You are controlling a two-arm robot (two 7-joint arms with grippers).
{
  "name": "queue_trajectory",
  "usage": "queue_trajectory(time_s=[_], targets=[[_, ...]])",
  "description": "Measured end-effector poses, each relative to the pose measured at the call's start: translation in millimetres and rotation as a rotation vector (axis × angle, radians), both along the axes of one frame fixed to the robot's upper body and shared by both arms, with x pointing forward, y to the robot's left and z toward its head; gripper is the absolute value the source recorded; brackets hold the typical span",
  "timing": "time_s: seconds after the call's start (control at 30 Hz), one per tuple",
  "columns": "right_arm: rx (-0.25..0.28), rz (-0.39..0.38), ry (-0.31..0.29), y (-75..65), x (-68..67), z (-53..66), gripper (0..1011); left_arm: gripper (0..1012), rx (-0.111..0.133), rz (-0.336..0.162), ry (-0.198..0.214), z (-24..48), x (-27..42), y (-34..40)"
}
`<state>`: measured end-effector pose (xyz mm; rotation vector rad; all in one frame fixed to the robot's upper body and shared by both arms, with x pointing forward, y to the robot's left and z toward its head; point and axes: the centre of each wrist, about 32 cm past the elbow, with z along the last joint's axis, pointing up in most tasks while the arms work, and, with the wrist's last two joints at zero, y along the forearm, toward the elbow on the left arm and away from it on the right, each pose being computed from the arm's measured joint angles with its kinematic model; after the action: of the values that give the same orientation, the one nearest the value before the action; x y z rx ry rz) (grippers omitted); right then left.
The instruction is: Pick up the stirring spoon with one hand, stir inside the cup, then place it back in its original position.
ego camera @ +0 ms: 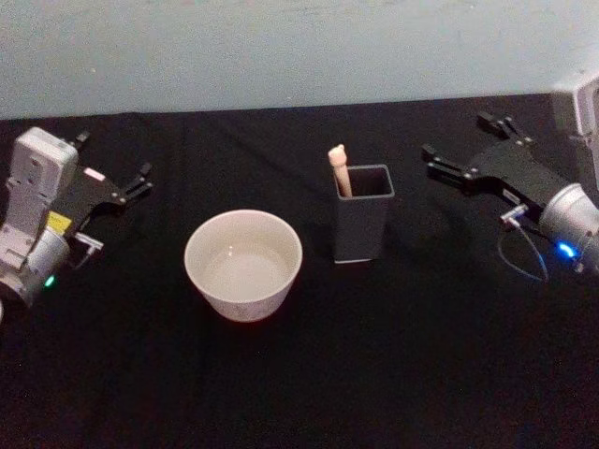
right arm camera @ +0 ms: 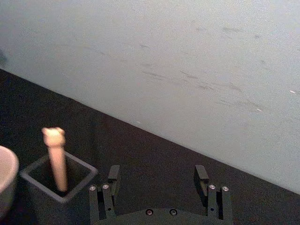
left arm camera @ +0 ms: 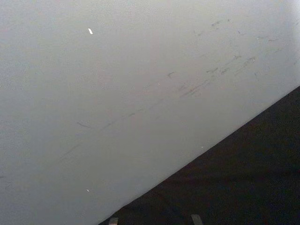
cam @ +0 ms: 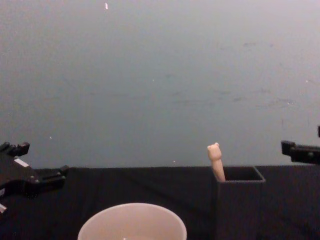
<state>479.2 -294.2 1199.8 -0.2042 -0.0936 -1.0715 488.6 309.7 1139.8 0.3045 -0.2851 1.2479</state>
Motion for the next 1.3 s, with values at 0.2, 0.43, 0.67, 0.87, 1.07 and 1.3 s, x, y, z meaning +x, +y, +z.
queue_trajectory(time_s=[0.2, 0.43, 0.67, 0.87, 1.07, 1.3], targets=[[0.024, 0.068, 0.034, 10.5, 2.2, 13.7, 1003, 1001, 0.000, 0.000, 0.000, 0.0, 0.0, 0.0], [0.029, 0.148, 0.094, 27.3, 7.6, 22.9, 1003, 1001, 0.000, 0.000, 0.000, 0.0, 0.0, 0.0], [0.013, 0.210, 0.130, 41.5, 11.4, 27.9, 1002, 1001, 0.000, 0.000, 0.000, 0.0, 0.0, 0.0], [-0.017, 0.229, 0.150, 50.9, 16.5, 26.0, 1002, 1001, 0.000, 0.000, 0.000, 0.0, 0.0, 0.0], [-0.034, 0.229, 0.158, 58.2, 22.3, 24.1, 1002, 1001, 0.000, 0.000, 0.000, 0.0, 0.0, 0.0], [-0.050, 0.217, 0.175, 66.8, 31.8, 21.8, 1002, 1001, 0.000, 0.000, 0.000, 0.0, 0.0, 0.0]])
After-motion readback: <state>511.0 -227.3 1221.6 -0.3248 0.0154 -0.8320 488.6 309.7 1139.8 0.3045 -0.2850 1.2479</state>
